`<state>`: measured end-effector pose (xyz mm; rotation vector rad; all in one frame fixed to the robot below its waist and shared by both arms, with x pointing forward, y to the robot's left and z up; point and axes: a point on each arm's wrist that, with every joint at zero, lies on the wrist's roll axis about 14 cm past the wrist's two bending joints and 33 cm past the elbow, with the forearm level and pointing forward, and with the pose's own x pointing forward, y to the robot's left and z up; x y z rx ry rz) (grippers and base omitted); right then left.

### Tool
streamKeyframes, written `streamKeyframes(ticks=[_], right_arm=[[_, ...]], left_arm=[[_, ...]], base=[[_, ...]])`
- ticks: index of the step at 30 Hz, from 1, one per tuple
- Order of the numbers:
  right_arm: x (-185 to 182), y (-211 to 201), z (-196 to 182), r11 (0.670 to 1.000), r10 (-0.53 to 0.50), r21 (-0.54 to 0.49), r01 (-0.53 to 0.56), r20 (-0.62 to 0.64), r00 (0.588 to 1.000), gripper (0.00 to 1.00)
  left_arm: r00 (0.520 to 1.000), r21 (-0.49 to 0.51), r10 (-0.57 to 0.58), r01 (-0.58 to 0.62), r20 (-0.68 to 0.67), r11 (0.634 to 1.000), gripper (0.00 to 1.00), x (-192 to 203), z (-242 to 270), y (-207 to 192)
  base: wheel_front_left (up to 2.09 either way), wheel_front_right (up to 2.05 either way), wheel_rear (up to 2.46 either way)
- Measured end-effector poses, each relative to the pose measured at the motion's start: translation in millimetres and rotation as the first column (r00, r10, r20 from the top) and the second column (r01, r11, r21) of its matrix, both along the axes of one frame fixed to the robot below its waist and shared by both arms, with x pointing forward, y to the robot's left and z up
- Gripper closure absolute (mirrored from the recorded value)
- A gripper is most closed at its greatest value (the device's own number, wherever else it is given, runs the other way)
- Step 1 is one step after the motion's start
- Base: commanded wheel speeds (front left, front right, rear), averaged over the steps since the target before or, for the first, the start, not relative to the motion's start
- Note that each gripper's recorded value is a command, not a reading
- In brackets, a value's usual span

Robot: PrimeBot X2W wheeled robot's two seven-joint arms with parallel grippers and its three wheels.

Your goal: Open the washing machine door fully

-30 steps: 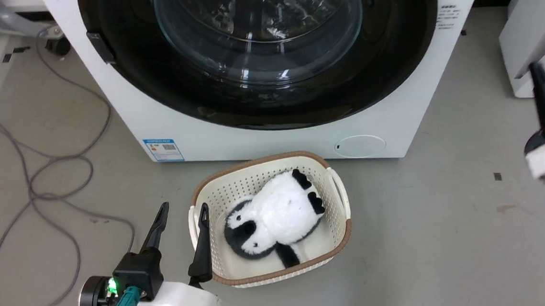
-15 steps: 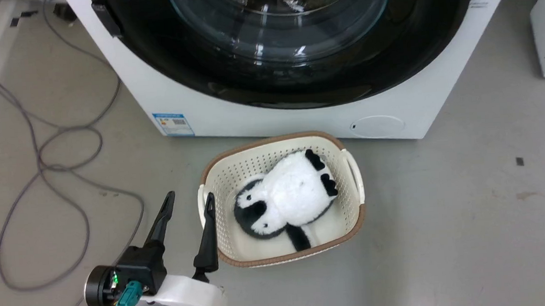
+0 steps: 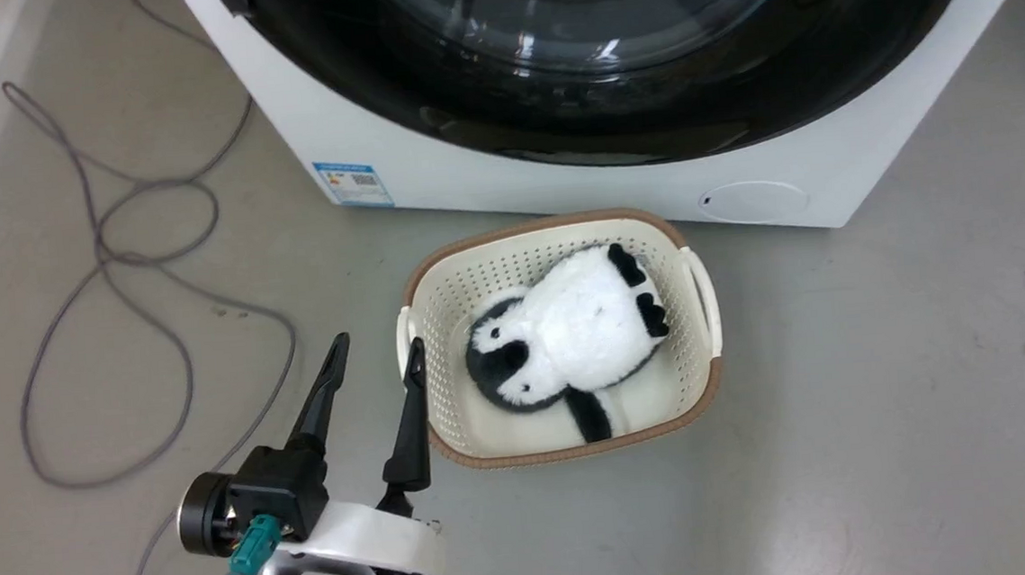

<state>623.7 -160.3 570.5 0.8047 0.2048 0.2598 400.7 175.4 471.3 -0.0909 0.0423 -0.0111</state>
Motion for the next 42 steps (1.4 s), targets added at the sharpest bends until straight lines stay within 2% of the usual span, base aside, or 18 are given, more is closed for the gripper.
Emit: streamKeyframes(ticks=[9,21,29,37,42], right_arm=[[28.2,27.0,-14.3,0.992,0.116,0.069,-0.109,-0.109,0.987,1.00],[47.9,36.8,-23.4,0.967,0.195,0.197,-0.160,-0.170,0.966,1.00],[41.5,40.2,-32.7,0.950,0.265,0.233,-0.210,-0.240,0.934,1.00],[29.1,66.0,-55.7,0.924,0.355,0.262,-0.277,-0.325,0.876,1.00],[21.3,71.1,-56.3,0.919,0.371,0.265,-0.291,-0.334,0.867,1.00]], left_arm=[[1.000,-0.008,0.020,-0.020,-0.017,1.000,0.00,-0.4,-9.0,5.5],[0.999,-0.016,0.042,-0.042,-0.022,0.999,0.00,-0.8,-14.4,11.1],[0.999,-0.018,0.038,-0.038,-0.021,0.999,0.00,0.7,-14.7,9.4],[0.999,-0.016,0.034,-0.034,-0.013,0.999,0.00,3.9,-12.9,8.8],[0.999,-0.016,0.039,-0.039,0.000,0.999,0.00,2.5,-7.6,10.4]], base=[[0.00,0.00,0.00],[0.00,0.00,0.00],[0.00,0.00,0.00],[0.00,0.00,0.00],[0.00,0.00,0.00]])
